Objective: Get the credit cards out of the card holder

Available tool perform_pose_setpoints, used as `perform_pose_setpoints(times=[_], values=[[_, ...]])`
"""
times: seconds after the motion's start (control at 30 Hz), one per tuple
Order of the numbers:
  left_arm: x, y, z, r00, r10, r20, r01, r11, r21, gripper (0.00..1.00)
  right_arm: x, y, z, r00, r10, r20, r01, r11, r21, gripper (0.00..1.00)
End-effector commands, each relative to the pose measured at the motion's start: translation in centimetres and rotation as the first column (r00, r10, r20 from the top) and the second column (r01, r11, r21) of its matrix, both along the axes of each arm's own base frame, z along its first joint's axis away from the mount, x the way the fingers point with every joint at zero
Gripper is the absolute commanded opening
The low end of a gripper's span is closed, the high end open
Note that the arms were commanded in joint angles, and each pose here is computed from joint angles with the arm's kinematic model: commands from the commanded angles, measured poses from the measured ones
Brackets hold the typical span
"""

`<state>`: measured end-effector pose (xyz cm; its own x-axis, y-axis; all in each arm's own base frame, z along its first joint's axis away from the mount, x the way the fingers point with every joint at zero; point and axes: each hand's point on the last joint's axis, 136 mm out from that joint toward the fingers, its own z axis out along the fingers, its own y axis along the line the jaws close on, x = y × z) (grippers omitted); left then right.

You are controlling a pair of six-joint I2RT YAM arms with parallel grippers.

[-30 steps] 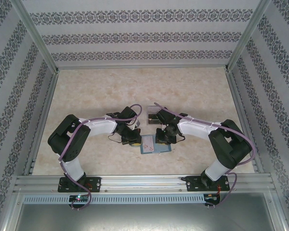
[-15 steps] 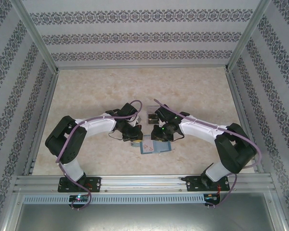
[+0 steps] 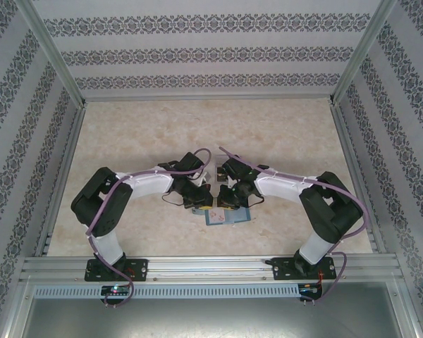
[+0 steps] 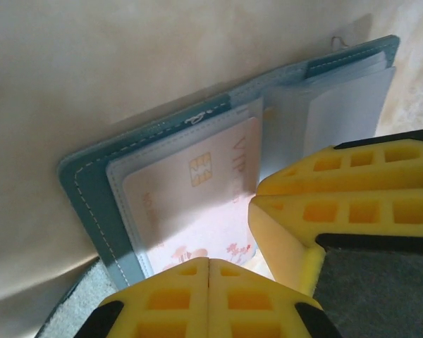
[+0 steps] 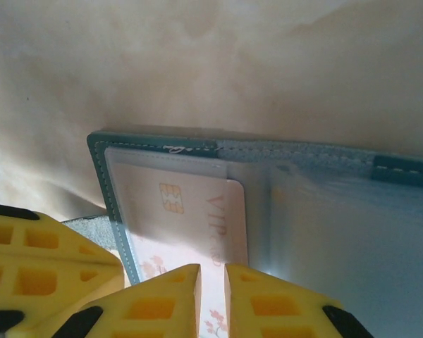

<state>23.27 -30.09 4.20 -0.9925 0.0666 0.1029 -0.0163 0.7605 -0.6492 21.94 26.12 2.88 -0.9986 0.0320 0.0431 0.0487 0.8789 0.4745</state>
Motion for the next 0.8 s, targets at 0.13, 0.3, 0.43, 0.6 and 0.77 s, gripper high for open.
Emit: perform_pose_setpoints(times=[0.13,0.3,0.43,0.6,0.77], values=[[-0.7,-0.4,-0.8,0.999,-0.030,-0.020,0.030,1.000,-0.002,0.00,0.0,0.4,-0.5,1.000,0.016,-0.008,-0.016,1.000,-0.014,0.20],[-0.9,-0.1,-1.0,0.999,-0.029,-0.026,0.029,1.000,0.008,0.00,-0.2,-0.8,-1.0,1.000,0.021,-0.007,-0.022,0.997,-0.076,0.23],[-0.9,0.0,-1.0,0.999,-0.028,-0.027,0.029,0.999,0.017,0.00,-0.1,-1.4,-0.6,1.000,0.025,0.011,-0.024,0.994,-0.111,0.24],[-0.7,-0.1,-0.8,0.999,-0.030,-0.023,0.030,0.999,0.018,0.00,0.2,-1.6,0.5,0.999,0.023,0.041,-0.018,0.993,-0.120,0.24],[-0.5,-0.2,-0.5,0.999,-0.032,-0.019,0.032,0.999,0.021,0.00,0.3,-2.2,0.9,0.998,0.030,0.051,-0.022,0.989,-0.147,0.25]])
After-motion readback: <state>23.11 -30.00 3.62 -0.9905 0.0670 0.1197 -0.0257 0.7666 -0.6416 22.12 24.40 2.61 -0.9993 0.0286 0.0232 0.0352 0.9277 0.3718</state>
